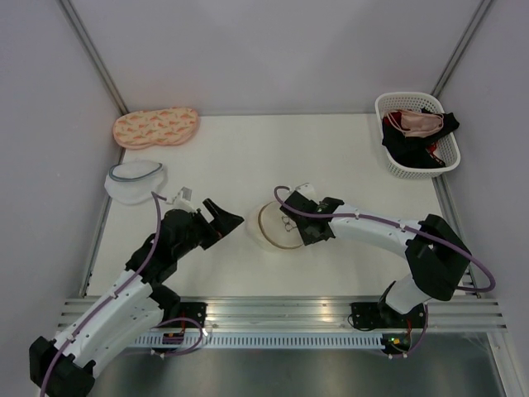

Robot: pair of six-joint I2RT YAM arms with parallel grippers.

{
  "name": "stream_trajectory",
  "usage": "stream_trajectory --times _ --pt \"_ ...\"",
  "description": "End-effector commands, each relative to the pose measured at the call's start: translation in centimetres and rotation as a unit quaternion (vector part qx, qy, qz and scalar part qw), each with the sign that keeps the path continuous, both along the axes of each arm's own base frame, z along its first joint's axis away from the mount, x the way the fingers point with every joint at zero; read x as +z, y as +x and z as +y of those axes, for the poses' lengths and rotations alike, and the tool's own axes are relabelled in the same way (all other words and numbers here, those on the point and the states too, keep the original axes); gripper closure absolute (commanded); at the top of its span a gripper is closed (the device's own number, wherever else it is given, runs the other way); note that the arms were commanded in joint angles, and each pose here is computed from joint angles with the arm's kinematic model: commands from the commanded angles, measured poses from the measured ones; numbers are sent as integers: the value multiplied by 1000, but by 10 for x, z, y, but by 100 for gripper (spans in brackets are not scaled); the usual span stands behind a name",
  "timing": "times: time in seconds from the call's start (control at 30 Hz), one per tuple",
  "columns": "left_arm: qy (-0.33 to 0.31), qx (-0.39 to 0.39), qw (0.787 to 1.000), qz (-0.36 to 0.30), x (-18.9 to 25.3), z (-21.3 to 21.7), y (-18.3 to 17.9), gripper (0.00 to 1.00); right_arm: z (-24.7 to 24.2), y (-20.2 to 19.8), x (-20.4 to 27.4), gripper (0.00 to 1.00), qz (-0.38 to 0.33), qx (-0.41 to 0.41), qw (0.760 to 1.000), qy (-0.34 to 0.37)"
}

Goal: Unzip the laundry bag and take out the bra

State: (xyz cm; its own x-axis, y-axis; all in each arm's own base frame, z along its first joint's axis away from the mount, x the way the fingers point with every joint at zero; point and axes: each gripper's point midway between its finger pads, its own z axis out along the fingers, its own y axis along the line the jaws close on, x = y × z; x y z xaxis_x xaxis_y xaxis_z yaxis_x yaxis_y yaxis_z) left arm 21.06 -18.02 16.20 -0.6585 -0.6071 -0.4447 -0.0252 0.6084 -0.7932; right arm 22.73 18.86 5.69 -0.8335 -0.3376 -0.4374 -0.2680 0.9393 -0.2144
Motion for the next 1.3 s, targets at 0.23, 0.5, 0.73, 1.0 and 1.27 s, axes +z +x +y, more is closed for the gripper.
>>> stream_trajectory --times 0.23,0.5,0.73,1.0,1.27 --pt "62 -19 998 17 -20 -5 15 1 -26 -3 43 23 -41 -54 998 -10" --pt "61 -26 997 34 -34 -11 17 1 50 -4 108 25 -68 39 977 198" --pt "62 -25 997 31 -44 -14 23 3 103 4 105 26 -34 90 963 250" --pt "96 -23 995 23 -55 -19 46 9 129 20 102 28 -36 97 959 262" --pt "106 -41 993 28 -71 -36 67 14 138 35 85 30 -39 88 965 243"
